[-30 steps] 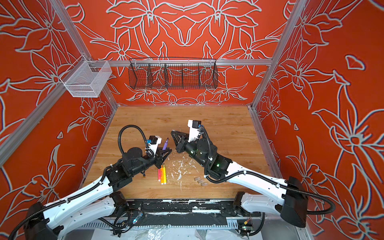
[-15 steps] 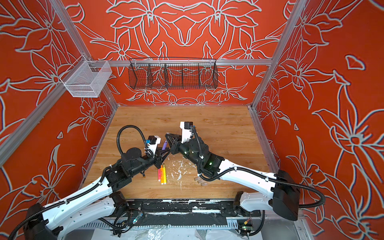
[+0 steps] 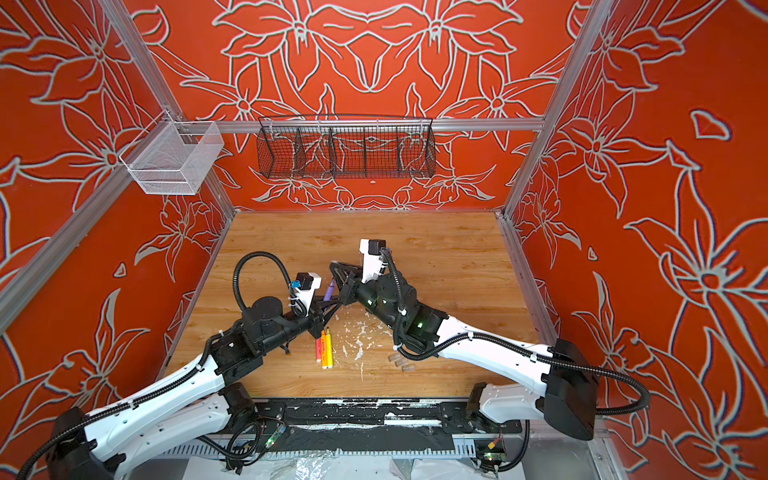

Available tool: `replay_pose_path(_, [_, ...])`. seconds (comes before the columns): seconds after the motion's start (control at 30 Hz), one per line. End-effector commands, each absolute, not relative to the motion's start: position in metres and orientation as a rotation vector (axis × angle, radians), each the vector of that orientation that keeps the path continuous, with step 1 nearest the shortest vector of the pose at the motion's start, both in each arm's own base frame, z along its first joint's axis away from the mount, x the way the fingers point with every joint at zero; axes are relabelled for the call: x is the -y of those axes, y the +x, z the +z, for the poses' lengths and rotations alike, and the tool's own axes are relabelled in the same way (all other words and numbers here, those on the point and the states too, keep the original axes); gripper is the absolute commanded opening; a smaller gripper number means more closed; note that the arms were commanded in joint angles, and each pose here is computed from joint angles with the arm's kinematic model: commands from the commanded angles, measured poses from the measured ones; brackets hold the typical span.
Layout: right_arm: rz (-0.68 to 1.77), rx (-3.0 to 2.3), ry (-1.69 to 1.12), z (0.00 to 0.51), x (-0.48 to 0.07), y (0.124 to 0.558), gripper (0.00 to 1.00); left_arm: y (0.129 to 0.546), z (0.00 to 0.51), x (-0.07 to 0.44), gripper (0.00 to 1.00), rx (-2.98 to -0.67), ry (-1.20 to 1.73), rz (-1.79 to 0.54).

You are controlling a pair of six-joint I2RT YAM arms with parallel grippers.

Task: Insert the pens into the pen caps
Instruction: 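Carry the clear cap with the right gripper over the purple marker's tip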

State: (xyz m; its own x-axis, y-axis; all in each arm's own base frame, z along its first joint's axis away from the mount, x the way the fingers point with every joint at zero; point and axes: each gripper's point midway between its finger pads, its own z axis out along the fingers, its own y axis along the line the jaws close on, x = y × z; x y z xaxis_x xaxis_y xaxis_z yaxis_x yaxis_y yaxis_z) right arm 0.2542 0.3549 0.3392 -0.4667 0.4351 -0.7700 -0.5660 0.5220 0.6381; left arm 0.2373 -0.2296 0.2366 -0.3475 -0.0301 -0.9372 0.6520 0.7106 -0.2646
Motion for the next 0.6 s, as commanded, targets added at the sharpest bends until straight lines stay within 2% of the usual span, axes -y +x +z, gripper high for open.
replay_pose_path(0.0, [1.177,-1.674,-0.092,0.347,-0.360,0.257,0.00,0.235,0.247,0.230,0.00,-1.752,0.494,-0.779])
replay_pose_path(0.57, [1.237,-1.707,-0.092,0.325,-0.365,0.247,0.00,0.242,0.246,0.224,0.00,-1.778,0.423,-0.753])
